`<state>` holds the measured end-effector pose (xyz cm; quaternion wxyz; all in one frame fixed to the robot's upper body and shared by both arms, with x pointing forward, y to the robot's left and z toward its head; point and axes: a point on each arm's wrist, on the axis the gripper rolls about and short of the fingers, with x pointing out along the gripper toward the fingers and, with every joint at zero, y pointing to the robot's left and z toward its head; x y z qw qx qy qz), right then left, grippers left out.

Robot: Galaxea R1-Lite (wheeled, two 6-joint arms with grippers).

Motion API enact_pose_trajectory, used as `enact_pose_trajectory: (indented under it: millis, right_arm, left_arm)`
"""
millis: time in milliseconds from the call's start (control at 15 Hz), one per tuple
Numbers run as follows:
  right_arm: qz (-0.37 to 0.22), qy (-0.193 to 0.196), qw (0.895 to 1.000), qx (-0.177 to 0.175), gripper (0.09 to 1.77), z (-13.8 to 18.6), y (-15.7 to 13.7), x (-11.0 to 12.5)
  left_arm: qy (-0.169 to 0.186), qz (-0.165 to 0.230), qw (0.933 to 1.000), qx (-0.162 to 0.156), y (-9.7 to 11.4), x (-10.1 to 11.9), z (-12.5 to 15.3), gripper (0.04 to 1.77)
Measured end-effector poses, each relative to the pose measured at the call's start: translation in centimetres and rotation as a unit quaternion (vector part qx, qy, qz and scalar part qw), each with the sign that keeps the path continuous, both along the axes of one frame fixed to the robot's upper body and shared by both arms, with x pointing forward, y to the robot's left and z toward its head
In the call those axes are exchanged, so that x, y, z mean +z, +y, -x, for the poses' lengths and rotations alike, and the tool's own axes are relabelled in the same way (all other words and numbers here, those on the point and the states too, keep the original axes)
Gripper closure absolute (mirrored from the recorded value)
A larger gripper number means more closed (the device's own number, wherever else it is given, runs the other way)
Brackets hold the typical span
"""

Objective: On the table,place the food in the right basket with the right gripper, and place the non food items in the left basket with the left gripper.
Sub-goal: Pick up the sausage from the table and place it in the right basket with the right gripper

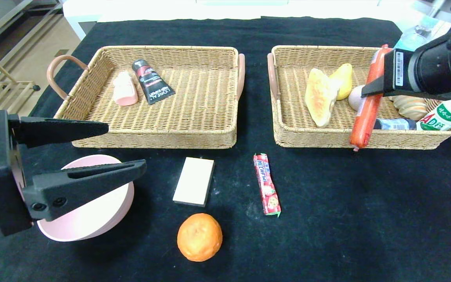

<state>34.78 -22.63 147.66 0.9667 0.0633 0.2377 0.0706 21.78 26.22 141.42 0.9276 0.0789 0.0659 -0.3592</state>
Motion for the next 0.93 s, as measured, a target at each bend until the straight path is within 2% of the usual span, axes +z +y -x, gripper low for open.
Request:
enact_pose_trajectory:
  millis: [400,667,933]
  right_arm:
    - [0.0,-0.091,0.994,-0.06,1.39,-2.1,-3.7,1.7]
    - [0.02,-0.113,0.989,-0.092,1.39,-2.9,-5.8,2.0]
    - [0.049,-0.11,0.986,-0.112,1.39,-3.8,-7.4,1.7]
  left_arm:
    - [0.0,0.0,1.0,-0.001,0.0,0.0,0.0,0.09]
    - [0.0,0.0,1.0,-0.001,0.0,0.0,0.0,0.09]
    - [0.0,-0.001,1.0,-0.001,0.0,0.0,0.0,0.09]
